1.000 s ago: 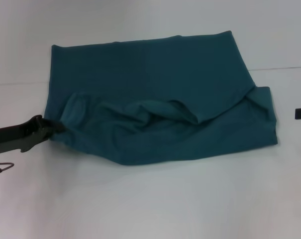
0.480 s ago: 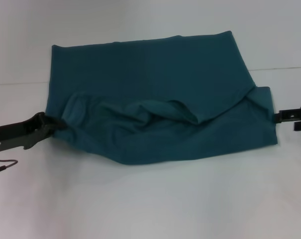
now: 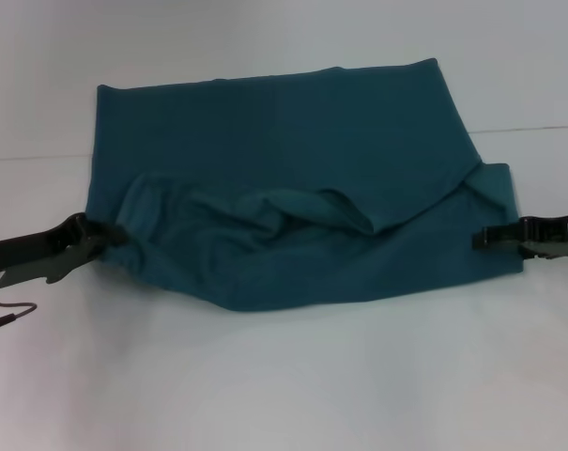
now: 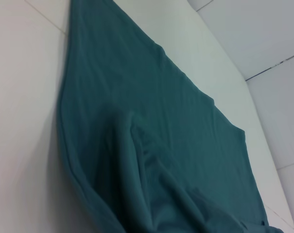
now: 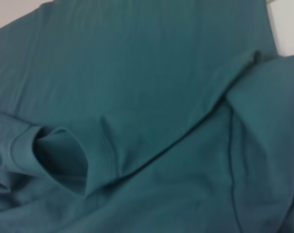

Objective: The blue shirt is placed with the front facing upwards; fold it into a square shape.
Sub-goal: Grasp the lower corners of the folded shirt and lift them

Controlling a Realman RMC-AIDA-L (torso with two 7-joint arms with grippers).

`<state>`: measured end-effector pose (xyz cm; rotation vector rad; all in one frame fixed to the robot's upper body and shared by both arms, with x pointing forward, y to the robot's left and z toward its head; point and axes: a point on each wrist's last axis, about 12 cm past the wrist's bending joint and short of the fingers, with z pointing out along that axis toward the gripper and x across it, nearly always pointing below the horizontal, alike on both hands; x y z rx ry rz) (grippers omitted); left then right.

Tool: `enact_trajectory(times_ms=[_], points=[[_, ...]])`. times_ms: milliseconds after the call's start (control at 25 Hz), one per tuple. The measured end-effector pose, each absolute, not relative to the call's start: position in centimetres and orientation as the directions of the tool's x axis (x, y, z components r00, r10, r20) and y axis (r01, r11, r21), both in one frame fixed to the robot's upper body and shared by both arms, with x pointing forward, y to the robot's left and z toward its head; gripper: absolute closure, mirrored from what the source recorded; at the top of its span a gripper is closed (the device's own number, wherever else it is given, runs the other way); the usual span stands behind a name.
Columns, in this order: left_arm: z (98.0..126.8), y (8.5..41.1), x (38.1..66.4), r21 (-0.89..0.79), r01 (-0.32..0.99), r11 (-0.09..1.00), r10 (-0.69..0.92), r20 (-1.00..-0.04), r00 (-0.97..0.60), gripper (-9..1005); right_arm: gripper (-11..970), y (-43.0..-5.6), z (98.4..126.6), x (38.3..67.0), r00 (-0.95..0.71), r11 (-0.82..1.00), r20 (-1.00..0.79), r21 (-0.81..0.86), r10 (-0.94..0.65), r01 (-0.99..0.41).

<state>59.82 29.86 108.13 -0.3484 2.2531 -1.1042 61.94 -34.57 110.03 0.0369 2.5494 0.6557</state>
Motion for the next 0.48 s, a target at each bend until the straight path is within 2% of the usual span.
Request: enact_trajectory(times_ms=[480], points=[[108.1, 29.9, 59.8, -0.787, 0.024, 0.617, -0.483, -0.403, -0.777, 905, 162, -33.5, 109.5, 62.3, -0.881, 0.889, -0.456, 0.447, 0.129, -0.101]])
